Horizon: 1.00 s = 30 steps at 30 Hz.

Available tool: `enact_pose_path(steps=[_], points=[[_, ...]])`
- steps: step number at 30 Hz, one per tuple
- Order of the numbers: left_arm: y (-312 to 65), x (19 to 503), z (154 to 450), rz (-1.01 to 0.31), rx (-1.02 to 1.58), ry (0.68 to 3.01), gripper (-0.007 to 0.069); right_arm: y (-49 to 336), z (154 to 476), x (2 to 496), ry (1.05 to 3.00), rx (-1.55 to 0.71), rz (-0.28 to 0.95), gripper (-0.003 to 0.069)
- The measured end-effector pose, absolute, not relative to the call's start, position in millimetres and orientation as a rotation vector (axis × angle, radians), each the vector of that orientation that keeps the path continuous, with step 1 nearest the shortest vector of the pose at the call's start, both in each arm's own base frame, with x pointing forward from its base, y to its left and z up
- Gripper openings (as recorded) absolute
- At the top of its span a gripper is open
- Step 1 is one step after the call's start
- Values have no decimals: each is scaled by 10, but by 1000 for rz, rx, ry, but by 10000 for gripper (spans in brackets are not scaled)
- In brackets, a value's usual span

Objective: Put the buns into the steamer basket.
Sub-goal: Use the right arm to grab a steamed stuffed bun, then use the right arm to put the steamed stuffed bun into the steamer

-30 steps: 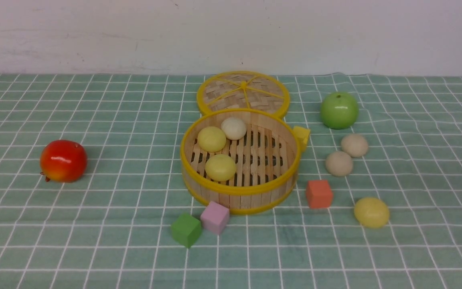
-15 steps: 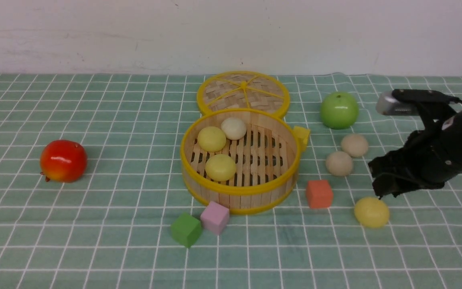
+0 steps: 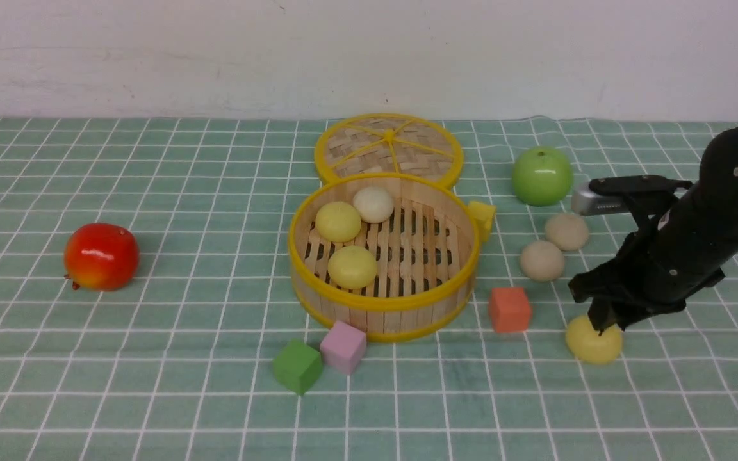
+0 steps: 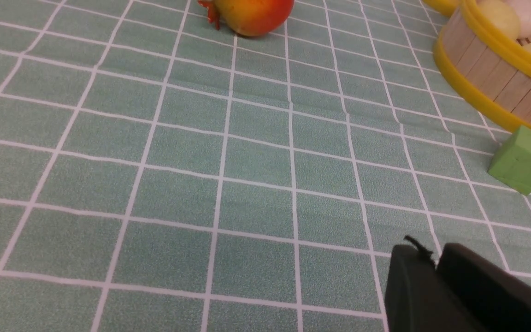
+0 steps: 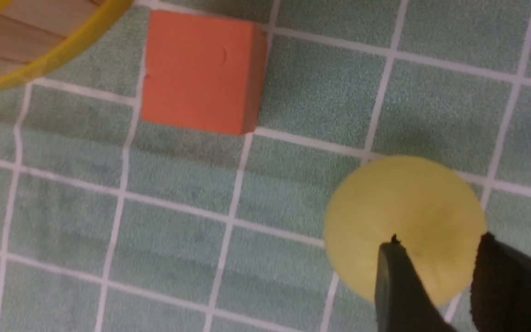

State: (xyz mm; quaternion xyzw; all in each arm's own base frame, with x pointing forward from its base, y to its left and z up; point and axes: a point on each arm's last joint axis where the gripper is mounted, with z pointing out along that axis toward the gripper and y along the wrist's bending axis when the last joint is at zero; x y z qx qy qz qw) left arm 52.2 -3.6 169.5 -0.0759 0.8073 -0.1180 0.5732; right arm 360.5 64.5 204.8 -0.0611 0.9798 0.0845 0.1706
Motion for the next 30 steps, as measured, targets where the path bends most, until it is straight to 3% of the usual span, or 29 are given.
enact_pose_path(steps=[12, 15, 18, 20, 26, 30], points=[[-36, 522, 1695, -277, -178, 1892, 88, 661, 1858, 3706, 2785, -143, 249, 218], [-36, 522, 1695, -277, -178, 1892, 91, 663, 1834, 3722, 2785, -141, 249, 156], [-36, 522, 1695, -277, -178, 1892, 92, 666, 1845, 3731, 2781, -138, 251, 22], [-36, 522, 1695, -277, -178, 1892, 92, 668, 1859, 3736, 2782, -140, 253, 5], [-36, 522, 1695, -277, -178, 1892, 103, 709, 2084, 3832, 2793, -163, 285, -1], [-36, 522, 1695, -277, -178, 1892, 110, 903, 2440, 3964, 2719, -225, 334, -1]])
